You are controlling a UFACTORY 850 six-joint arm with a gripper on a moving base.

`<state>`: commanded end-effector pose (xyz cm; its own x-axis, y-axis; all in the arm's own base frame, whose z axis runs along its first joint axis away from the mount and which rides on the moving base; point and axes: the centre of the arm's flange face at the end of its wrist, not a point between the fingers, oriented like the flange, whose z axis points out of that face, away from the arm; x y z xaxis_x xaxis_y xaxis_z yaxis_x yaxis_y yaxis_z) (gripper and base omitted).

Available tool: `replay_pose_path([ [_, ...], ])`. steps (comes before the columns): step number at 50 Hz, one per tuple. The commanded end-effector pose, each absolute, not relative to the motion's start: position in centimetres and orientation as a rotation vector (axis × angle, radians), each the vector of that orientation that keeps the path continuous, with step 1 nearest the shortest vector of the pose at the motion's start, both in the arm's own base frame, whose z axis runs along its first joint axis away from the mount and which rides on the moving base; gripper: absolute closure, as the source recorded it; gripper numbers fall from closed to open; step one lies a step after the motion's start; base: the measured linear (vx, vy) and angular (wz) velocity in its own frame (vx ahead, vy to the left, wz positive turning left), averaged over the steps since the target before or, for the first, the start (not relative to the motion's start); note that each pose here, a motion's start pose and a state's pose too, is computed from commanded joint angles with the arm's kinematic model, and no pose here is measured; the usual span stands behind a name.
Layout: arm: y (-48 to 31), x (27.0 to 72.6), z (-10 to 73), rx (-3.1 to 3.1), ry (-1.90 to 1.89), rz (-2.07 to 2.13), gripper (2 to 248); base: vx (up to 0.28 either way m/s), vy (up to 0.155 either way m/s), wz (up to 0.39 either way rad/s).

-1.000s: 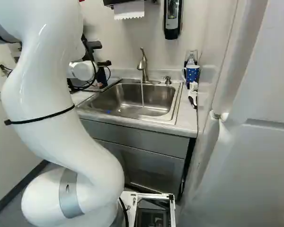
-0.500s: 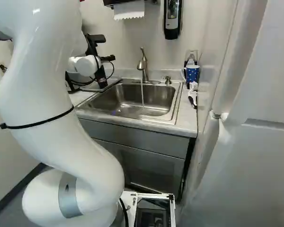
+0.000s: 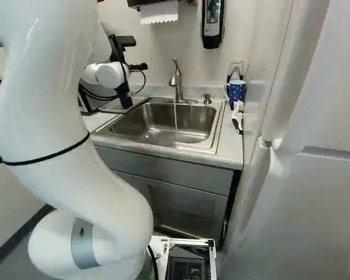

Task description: Rinse the cup and place it in the tray

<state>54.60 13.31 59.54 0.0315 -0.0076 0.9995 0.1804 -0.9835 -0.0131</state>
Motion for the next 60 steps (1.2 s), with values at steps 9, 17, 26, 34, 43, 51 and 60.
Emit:
replay_pose_path([
  [9, 12.1, 54.5, 60.3, -2.175, -0.163, -2.086, 3, 0.0, 0.0, 0.0],
  [17, 11.1, 54.4, 61.0, -2.192, -0.145, -2.086, 3, 0.0, 0.0, 0.0],
  [26, 9.8, 54.3, 61.8, -2.201, -0.129, -2.098, 3, 0.0, 0.0, 0.0],
  [34, 8.7, 54.2, 62.6, -2.205, -0.133, -2.117, 3, 0.0, 0.0, 0.0],
  [43, 7.6, 54.1, 63.5, -2.214, -0.152, -2.136, 3, 0.0, 0.0, 0.0],
  [51, 6.6, 54.4, 64.2, -2.229, -0.171, -2.146, 3, 0.0, 0.0, 0.0],
  [60, 5.8, 55.2, 64.9, -2.251, -0.171, -2.146, 3, 0.0, 0.0, 0.0],
])
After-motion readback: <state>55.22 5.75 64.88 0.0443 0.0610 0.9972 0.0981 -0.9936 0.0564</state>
